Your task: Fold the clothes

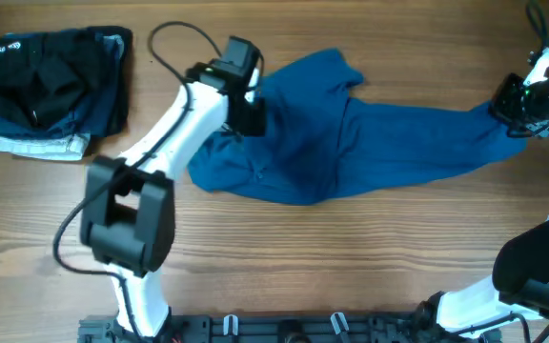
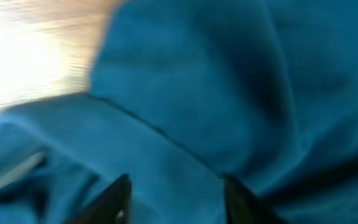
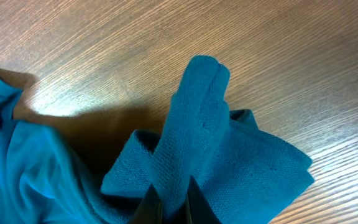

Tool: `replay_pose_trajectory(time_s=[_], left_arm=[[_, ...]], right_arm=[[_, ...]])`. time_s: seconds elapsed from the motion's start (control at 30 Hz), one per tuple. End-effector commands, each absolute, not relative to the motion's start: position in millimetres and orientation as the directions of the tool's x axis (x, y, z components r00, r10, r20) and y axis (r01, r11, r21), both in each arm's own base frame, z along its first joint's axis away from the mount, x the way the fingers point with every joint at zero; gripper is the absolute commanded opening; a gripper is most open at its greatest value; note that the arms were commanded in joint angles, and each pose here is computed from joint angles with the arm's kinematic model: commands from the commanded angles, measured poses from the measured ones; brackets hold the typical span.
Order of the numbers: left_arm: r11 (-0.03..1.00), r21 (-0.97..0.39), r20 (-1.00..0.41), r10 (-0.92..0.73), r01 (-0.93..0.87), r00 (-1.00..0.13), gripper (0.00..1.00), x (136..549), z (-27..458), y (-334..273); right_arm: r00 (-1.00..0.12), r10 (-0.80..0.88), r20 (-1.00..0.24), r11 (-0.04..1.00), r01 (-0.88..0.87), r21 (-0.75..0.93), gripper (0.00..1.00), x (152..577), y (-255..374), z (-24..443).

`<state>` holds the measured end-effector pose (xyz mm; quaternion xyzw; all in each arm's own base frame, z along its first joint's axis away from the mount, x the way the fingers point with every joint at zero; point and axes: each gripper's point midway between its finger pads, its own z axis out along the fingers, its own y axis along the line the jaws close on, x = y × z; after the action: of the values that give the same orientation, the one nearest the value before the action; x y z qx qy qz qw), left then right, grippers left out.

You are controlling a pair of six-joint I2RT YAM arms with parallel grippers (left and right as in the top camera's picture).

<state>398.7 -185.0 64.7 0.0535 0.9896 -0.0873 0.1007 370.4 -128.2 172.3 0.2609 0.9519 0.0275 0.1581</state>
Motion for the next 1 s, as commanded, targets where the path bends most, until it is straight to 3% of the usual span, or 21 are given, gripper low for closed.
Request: replay_pose_trajectory(time_s=[0.0,0.2,0.47,0.53,0.57,0.63,0.67,0.7,0.83,0.97], left_arm=[[0.961,-0.140,-0.141,0.217,0.236,-0.966,0.51,384.8,29.3,-206.5],[0.989,-0.023,-0.069,0.146,0.148,-0.987,0.49,379.0,6.1,-181.5],[0.999,0.023,-0.007,-0.031,-0.031,-1.000,0.77,368.2,19.2,-146.9],[0.999,0.025,-0.004,-0.033,-0.033,-0.999,0.79,367.9,18.8,-145.8],[0.999,0.022,-0.011,-0.033,-0.033,-0.999,0.73,369.8,18.5,-146.5],[0.999,0.003,-0.054,-0.035,-0.035,-0.998,0.40,380.1,18.8,-151.9],[0.998,-0.005,-0.078,-0.058,-0.057,-0.995,0.16,386.0,19.2,-153.4],[0.996,-0.010,-0.100,-0.094,-0.093,-0.991,0.07,391.9,19.8,-152.2],[0.985,-0.033,-0.166,-0.174,-0.171,-0.971,0.04,415.5,35.9,-142.5],[0.974,-0.080,-0.325,-0.228,-0.214,-0.918,0.04,450.3,130.8,-124.2]], right_arm=[[-0.813,0.481,-0.327,0.876,0.460,0.145,0.04,373.0,-126.4,188.3],[-0.816,0.478,-0.325,0.878,0.457,0.143,0.04,372.4,-126.2,187.3],[-0.815,0.478,-0.326,0.878,0.457,0.144,0.06,372.8,-126.3,187.0],[-0.815,0.479,-0.326,0.877,0.458,0.144,0.06,372.8,-126.3,187.0],[-0.815,0.478,-0.326,0.878,0.457,0.144,0.06,372.9,-126.3,187.0],[-0.815,0.479,-0.326,0.877,0.458,0.144,0.06,372.7,-126.3,187.0],[-0.815,0.479,-0.326,0.877,0.457,0.144,0.06,372.7,-126.3,187.0],[-0.815,0.479,-0.326,0.877,0.457,0.144,0.07,372.7,-126.3,187.0],[-0.818,0.477,-0.321,0.879,0.456,0.143,0.04,371.7,-125.9,186.6],[-0.830,0.463,-0.311,0.886,0.442,0.141,0.04,369.3,-124.0,185.6]])
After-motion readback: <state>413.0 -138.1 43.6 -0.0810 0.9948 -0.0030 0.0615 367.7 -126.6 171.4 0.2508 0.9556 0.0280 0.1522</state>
